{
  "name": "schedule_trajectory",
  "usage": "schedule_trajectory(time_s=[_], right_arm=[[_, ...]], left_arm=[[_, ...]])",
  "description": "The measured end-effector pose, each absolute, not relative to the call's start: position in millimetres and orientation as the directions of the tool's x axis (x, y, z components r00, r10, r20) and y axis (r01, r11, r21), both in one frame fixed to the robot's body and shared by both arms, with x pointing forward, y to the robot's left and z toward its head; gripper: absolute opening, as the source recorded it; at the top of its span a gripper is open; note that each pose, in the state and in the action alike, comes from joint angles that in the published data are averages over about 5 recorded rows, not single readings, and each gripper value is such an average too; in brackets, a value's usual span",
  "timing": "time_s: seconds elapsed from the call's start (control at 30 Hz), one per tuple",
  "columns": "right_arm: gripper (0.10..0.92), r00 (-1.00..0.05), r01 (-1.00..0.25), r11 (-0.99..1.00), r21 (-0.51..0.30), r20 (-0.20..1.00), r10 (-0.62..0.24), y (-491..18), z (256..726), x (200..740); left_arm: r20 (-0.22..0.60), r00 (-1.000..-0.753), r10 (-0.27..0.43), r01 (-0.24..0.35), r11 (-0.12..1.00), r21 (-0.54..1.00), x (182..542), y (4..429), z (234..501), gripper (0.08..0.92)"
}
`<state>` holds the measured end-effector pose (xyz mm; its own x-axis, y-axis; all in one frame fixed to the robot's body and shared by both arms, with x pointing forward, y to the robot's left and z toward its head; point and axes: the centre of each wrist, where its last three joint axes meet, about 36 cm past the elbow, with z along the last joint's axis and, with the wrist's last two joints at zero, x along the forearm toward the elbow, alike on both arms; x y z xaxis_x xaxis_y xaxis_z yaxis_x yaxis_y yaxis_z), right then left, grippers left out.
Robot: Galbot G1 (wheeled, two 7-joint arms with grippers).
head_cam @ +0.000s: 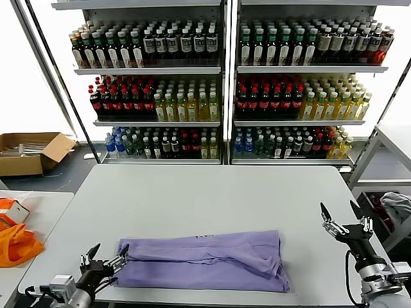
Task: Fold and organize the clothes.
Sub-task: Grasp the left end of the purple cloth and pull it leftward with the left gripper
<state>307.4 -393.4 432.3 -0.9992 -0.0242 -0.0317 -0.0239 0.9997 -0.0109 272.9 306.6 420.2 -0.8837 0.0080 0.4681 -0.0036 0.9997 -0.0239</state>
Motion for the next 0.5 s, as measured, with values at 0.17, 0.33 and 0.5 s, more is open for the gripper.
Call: schedule_trajectory(time_s=[0.17, 0.33, 0.5], right_arm=[[0.823, -0.999, 0.004, 1.000, -0.016, -0.039, 0.004, -401, 431, 304], [0.823, -0.999, 0.022, 1.000, -0.015, -0.047, 0.021, -406, 432, 303], [0.823, -0.998, 0.027, 1.000, -0.012, -0.057, 0.026, -406, 436, 303]], left_arm=[[0.510, -0.860, -0.021, -0.044, 0.998, -0.034, 269, 295, 408, 0.793], [0.541, -0.840, -0.037, -0.069, 0.997, -0.038, 266, 288, 397, 0.675], [0.552, -0.833, -0.041, -0.084, 0.995, -0.053, 262, 282, 393, 0.528]])
